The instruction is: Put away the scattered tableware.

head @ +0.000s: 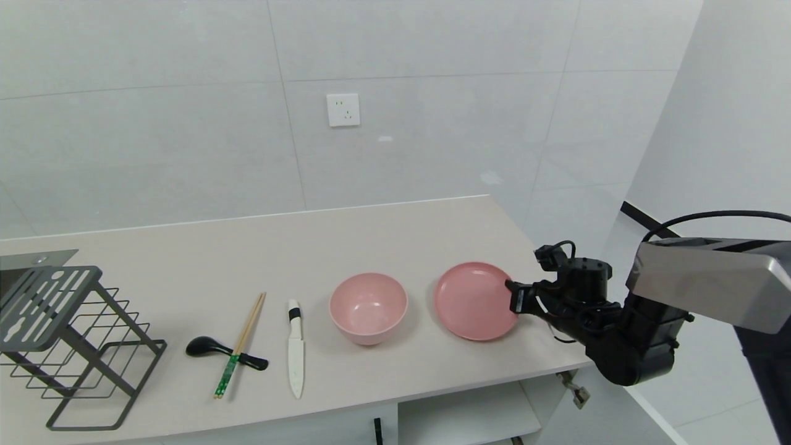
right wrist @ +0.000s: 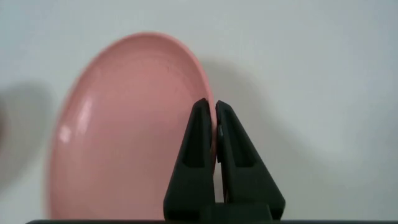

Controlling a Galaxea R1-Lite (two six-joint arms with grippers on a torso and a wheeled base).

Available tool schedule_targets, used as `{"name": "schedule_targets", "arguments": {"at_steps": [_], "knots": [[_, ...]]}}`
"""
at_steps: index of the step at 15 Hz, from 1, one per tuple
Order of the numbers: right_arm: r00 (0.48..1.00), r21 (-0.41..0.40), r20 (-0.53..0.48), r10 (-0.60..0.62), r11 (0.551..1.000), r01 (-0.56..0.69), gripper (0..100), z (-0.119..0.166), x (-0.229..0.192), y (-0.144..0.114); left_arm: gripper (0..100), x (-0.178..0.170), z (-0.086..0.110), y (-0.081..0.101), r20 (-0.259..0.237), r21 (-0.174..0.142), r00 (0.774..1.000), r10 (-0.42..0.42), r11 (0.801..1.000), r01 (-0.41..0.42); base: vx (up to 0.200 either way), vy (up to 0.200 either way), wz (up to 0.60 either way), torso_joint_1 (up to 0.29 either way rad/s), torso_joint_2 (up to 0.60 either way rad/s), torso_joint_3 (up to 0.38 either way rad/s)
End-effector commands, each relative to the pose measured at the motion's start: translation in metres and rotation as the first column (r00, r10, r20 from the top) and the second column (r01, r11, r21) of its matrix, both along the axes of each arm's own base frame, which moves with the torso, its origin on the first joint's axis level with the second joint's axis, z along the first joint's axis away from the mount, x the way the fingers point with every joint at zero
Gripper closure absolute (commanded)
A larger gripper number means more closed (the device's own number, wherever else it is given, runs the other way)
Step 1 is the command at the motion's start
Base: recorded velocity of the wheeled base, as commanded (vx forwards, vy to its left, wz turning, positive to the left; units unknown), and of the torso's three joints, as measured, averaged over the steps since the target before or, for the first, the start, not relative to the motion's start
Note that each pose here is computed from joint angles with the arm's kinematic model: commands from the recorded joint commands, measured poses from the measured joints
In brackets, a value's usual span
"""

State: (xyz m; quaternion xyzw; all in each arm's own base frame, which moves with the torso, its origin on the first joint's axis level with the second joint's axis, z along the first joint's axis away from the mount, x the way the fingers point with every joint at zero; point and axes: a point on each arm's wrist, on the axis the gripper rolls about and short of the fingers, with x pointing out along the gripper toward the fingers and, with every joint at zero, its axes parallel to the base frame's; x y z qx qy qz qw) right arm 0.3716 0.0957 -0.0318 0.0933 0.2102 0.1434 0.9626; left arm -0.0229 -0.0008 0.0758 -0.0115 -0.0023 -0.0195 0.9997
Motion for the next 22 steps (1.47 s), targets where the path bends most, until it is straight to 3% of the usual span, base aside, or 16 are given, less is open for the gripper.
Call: {"name": "schedule_targets", "arguments": {"at_steps": [1,5,7,9,11,13,17,20,22], "knots": [[0.989,0.103,0.146,-0.017,0.995,0.002,100,0.057,-0.001,0.002,0,0.0,0.0,0.0,0.0,0.0,1.0,-0.001,1.0,0.001,0.0,0.0,0.0,0.0,0.0,0.0],[0.985,0.242,0.162,-0.064,0.97,0.024,100,0.098,-0.025,-0.004,0,0.0,0.0,0.0,0.0,0.0,1.0,-0.001,1.0,0.001,0.0,0.0,0.0,0.0,0.0,0.0],[0.983,0.27,0.167,-0.074,0.963,0.027,100,0.11,-0.036,-0.007,0,0.0,0.0,0.0,-0.001,-0.001,1.0,-0.001,1.0,0.001,0.0,0.0,0.0,0.0,0.0,0.0],[0.964,0.282,0.252,-0.08,0.959,0.006,100,0.131,-0.06,-0.014,0,0.0,0.0,0.0,0.001,-0.003,1.0,0.001,1.0,-0.001,0.0,0.0,0.0,0.0,0.0,0.0],[0.96,0.287,0.269,-0.075,0.958,-0.005,100,0.125,-0.082,-0.018,0,0.0,0.0,0.0,0.001,-0.001,1.0,0.001,1.0,-0.001,0.0,0.0,0.0,0.0,0.0,0.0],[0.978,0.272,0.193,-0.072,0.962,0.017,100,0.112,-0.097,-0.022,0,0.0,0.0,0.0,0.001,-0.001,1.0,0.001,1.0,-0.001,0.0,0.0,0.0,0.0,0.0,0.0],[0.972,0.289,0.226,-0.064,0.957,-0.004,100,0.13,-0.12,-0.024,0,0.0,0.0,0.0,-0.002,0.011,1.0,-0.002,1.0,0.002,0.0,0.0,0.0,0.0,0.0,0.0],[0.989,0.274,0.146,-0.035,0.962,-0.006,100,0.118,-0.14,-0.023,0,0.0,0.0,0.0,0.0,0.014,1.0,-0.005,1.0,0.005,0.0,0.0,0.0,0.0,0.0,0.0],[0.979,0.29,0.201,0.013,0.954,-0.072,100,0.133,-0.15,-0.013,0,0.0,0.0,0.0,0.0,0.012,1.0,-0.005,1.0,0.005,0.0,0.0,0.0,0.0,0.0,0.0]]}}
